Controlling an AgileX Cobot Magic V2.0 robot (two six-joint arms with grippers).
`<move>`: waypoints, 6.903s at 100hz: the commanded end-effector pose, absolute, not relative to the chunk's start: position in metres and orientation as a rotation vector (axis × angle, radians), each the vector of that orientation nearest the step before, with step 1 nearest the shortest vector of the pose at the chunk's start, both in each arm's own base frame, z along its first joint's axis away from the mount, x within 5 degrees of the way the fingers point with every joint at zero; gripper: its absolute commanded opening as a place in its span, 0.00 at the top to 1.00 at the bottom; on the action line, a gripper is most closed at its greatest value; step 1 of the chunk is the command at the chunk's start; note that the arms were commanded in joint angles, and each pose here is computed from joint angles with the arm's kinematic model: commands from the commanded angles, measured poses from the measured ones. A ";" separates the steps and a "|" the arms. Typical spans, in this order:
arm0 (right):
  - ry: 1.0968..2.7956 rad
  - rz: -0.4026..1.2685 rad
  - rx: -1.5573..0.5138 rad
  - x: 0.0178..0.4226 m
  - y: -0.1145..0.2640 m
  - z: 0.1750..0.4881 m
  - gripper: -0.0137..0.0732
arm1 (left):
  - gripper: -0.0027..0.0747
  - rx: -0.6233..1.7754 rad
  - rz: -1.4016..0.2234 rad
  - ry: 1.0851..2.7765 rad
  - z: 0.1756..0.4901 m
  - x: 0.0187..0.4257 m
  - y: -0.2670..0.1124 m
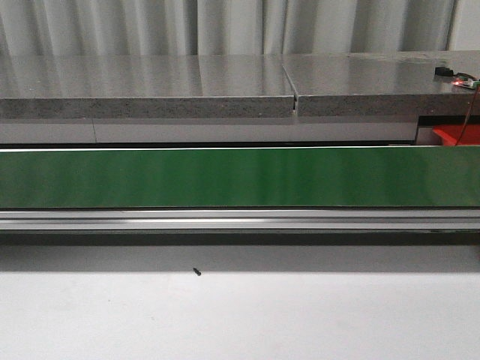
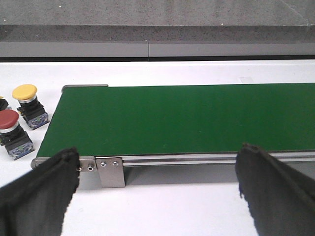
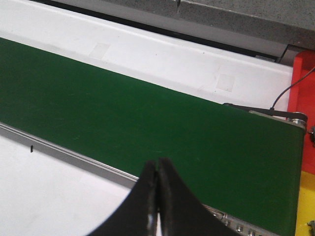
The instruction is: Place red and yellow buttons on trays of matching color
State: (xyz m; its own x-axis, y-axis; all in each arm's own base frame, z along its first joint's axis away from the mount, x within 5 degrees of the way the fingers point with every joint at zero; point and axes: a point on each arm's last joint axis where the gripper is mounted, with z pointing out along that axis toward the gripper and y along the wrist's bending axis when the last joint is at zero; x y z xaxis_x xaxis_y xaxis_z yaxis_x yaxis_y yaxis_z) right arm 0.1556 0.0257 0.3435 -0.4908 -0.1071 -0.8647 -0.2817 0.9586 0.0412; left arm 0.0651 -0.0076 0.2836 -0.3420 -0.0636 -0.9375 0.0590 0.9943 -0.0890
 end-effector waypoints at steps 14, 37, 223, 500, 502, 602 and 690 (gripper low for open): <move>1.989 0.198 -0.252 0.156 0.025 0.359 0.97 | 0.13 -0.054 -0.139 1.796 0.309 0.069 -0.006; 1.989 0.198 -0.252 0.156 0.025 0.359 0.97 | 0.13 -0.325 0.029 1.813 0.348 0.096 0.018; 1.989 0.198 -0.252 0.156 0.025 0.359 0.97 | 0.17 -0.735 0.203 2.375 0.202 0.370 0.162; 1.989 0.198 -0.252 0.156 0.025 0.359 0.97 | 0.24 -0.307 0.060 2.382 0.271 0.334 0.057; 1.989 0.198 -0.252 0.156 0.025 0.359 0.97 | 0.23 -0.302 0.058 2.382 0.271 0.335 0.056; 1.989 0.198 -0.252 0.156 0.025 0.359 0.97 | 0.19 -0.751 0.294 2.191 0.318 0.291 0.191; 1.989 0.198 -0.252 0.156 0.025 0.359 0.97 | 0.19 -0.770 0.253 2.337 0.231 0.367 0.243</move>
State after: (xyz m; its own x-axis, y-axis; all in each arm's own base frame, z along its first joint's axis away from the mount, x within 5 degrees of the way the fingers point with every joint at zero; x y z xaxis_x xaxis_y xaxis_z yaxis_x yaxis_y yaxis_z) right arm 0.1556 0.0257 0.3435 -0.4908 -0.1085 -0.8645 -0.2816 0.9587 0.0396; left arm 0.3577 0.2441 0.2013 -0.6686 -0.5016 -0.5490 -0.5987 0.8010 -0.0028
